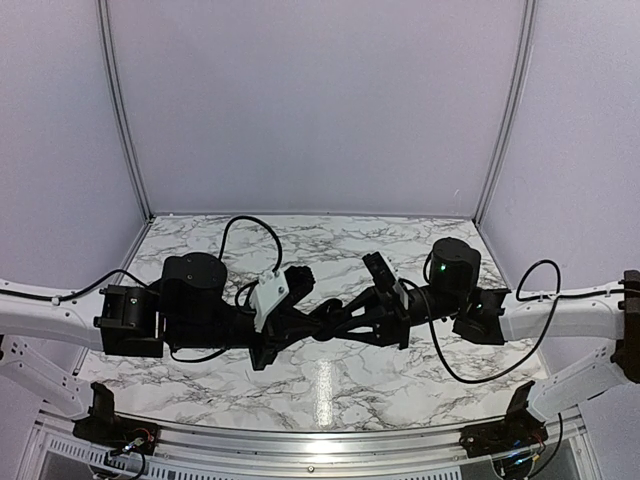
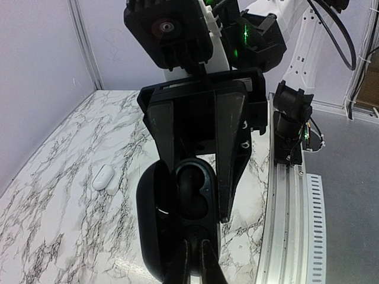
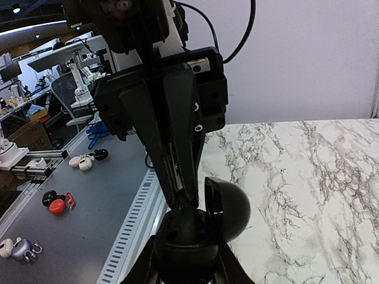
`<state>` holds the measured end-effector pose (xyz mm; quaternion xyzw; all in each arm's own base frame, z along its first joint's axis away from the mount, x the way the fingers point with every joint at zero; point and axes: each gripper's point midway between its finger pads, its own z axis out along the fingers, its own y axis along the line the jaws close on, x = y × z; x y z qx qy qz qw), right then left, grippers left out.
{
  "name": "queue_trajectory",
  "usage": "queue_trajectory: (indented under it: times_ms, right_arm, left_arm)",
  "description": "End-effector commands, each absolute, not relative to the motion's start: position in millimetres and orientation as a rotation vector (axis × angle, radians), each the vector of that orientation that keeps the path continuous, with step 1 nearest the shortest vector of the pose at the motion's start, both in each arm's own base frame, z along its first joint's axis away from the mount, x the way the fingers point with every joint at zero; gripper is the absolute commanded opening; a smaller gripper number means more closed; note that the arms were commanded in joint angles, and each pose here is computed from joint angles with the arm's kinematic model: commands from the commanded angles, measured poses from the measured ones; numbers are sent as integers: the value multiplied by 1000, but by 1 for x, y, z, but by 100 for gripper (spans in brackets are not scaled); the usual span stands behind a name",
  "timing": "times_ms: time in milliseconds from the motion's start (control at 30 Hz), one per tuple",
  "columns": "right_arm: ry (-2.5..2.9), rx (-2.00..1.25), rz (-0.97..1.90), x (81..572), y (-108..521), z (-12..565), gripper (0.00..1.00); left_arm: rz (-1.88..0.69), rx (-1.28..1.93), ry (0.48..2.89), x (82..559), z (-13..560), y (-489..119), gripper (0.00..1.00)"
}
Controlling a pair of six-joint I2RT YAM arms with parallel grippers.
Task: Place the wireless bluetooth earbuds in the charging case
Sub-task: Place the left earbud in the left side groove of the charging case.
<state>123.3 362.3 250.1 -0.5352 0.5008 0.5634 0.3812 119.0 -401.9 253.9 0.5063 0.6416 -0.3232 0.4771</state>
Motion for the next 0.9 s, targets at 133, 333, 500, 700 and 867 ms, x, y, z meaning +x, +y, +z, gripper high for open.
queue_trajectory:
  times_ms: [133,333,500,700,867]
  right_arm:
    - [1144,-1352,1438,119,364,283,0]
    - [1160,-1356,1444,118,363,278,0]
    - [1183,-1354,1443,119,363,271,0]
    - [1209,-1355,1439,121,365,265,0]
    - [1206,-1358,1454,121,367,264,0]
  left_arm:
    - [-789,1256,1617,118,249,-410,5]
    - [-771,1213,1602,121,266,-398,21]
    - [-771,1196,1582,120,279,-388,25]
    - [-802,1163,1531,114,299,-371,28]
    - [-771,1072,1541,122,301,-349,50]
